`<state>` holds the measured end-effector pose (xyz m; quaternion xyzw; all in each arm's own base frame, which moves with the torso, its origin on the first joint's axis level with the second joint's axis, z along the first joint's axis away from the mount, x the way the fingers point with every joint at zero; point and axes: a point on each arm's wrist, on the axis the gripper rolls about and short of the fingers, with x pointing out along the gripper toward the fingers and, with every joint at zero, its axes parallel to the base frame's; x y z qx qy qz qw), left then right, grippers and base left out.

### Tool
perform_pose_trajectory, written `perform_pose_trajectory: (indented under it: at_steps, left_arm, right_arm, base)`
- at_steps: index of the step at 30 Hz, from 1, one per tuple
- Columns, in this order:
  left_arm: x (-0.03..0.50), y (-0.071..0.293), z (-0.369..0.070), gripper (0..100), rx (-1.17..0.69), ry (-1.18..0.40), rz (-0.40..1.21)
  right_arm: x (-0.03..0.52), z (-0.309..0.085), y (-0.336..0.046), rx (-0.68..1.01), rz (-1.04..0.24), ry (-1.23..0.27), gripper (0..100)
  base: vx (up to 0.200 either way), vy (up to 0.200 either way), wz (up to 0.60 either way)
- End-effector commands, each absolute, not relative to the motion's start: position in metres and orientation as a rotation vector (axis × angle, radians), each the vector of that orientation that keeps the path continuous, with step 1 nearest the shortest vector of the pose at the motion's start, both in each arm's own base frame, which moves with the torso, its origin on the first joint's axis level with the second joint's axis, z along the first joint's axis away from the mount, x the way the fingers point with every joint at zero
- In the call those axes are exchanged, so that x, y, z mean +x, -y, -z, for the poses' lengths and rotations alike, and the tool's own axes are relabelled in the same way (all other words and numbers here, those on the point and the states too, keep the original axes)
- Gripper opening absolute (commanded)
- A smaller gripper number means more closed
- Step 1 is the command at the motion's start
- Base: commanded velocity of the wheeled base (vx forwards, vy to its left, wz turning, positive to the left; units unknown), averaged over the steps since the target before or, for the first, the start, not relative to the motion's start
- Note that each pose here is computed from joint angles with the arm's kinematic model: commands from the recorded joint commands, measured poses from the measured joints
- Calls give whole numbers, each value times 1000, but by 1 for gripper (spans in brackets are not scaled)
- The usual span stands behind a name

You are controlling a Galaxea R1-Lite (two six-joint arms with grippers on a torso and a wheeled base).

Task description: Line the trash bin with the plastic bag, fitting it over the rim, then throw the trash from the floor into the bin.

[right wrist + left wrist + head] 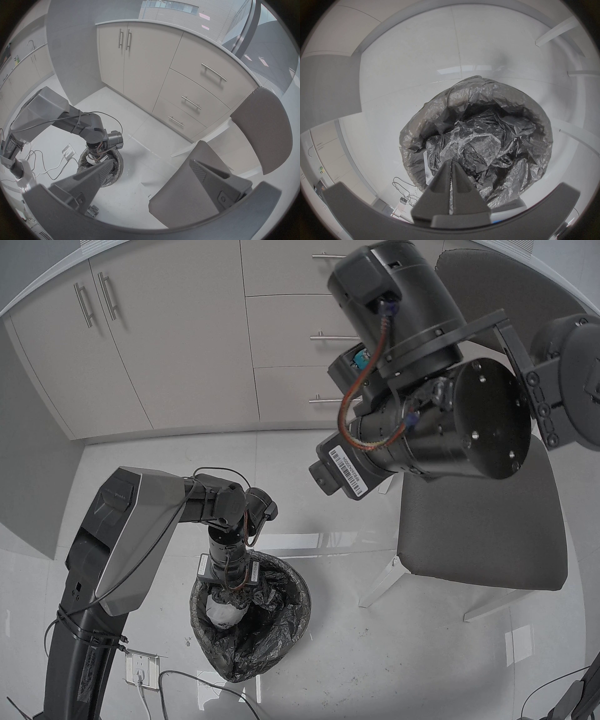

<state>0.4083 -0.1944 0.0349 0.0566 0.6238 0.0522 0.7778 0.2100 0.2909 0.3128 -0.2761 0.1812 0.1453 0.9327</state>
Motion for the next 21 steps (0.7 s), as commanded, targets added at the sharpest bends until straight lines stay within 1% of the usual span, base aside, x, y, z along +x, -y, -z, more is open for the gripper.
perform_pose_trajectory:
  at_steps: [1, 8, 15, 21]
  left_arm:
    - [410, 196, -18, 0, 128, -1367, -120]
    - [411, 200, -1, 0, 134, -1382, -125]
    - [412, 207, 15, 0, 89, -1369, -151]
    - [414, 216, 40, 0, 83, -1354, -145]
  right_arm:
    - [214, -305, -297, -580, -304, -386, 100]
    - [221, -300, -305, -553, -308, -365, 100]
    - [221, -301, -305, -550, -308, -363, 100]
    - [221, -301, -305, -538, -344, -367, 100]
  base:
    - [0, 0, 0]
    - [0, 0, 0]
    - [0, 0, 0]
    - [0, 0, 0]
